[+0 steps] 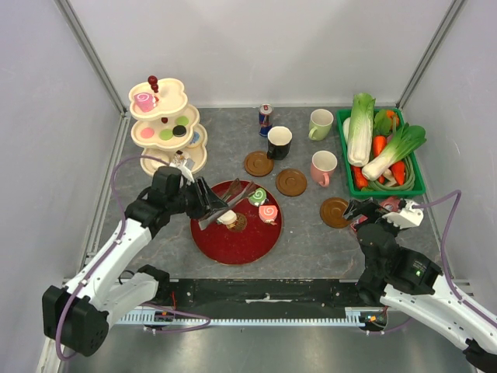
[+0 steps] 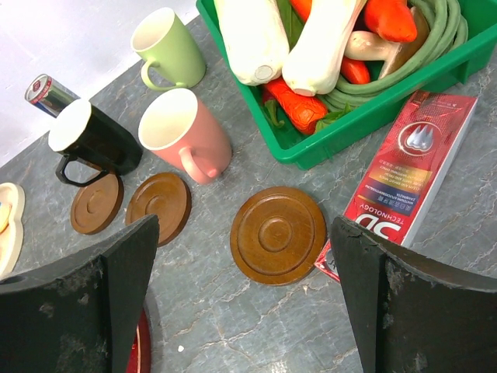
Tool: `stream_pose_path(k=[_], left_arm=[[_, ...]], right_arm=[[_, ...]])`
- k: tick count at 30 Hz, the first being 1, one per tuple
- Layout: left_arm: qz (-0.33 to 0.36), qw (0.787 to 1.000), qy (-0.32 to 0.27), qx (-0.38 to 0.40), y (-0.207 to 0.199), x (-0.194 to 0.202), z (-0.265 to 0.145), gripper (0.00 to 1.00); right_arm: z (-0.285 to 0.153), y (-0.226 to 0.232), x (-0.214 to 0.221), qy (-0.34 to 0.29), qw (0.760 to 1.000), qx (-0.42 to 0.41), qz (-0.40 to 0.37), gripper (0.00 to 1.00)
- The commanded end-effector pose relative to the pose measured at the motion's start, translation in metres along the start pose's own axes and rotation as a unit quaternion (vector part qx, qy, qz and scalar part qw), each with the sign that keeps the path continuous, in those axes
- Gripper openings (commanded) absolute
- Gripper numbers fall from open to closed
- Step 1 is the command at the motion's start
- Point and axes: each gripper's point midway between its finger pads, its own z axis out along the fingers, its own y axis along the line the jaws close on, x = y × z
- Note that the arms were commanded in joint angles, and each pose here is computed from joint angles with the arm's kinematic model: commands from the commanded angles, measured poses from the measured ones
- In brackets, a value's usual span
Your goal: Serve the afternoon tea
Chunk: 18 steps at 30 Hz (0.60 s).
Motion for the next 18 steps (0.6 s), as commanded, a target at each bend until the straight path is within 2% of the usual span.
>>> stream_pose_path(k=[1, 9, 18], left_arm=[[-0.057, 0.998, -0.005, 0.015, -0.003, 0.006, -0.001, 0.51], [-0.131, 0.991, 0.032, 0.024, 0.005, 0.024, 0.016, 0.50], [-0.167, 0.983, 0.049, 0.064, -0.004, 0.026, 0.026, 0.47]], right_arm=[[0.001, 0.000, -0.002, -0.008, 1.000, 0.003, 0.013, 0.98], [0.000, 0.000, -0.003, -0.009, 1.000, 0.002, 0.016, 0.98], [0.000, 0.000, -0.004, -0.010, 1.000, 0.001, 0.018, 0.98]])
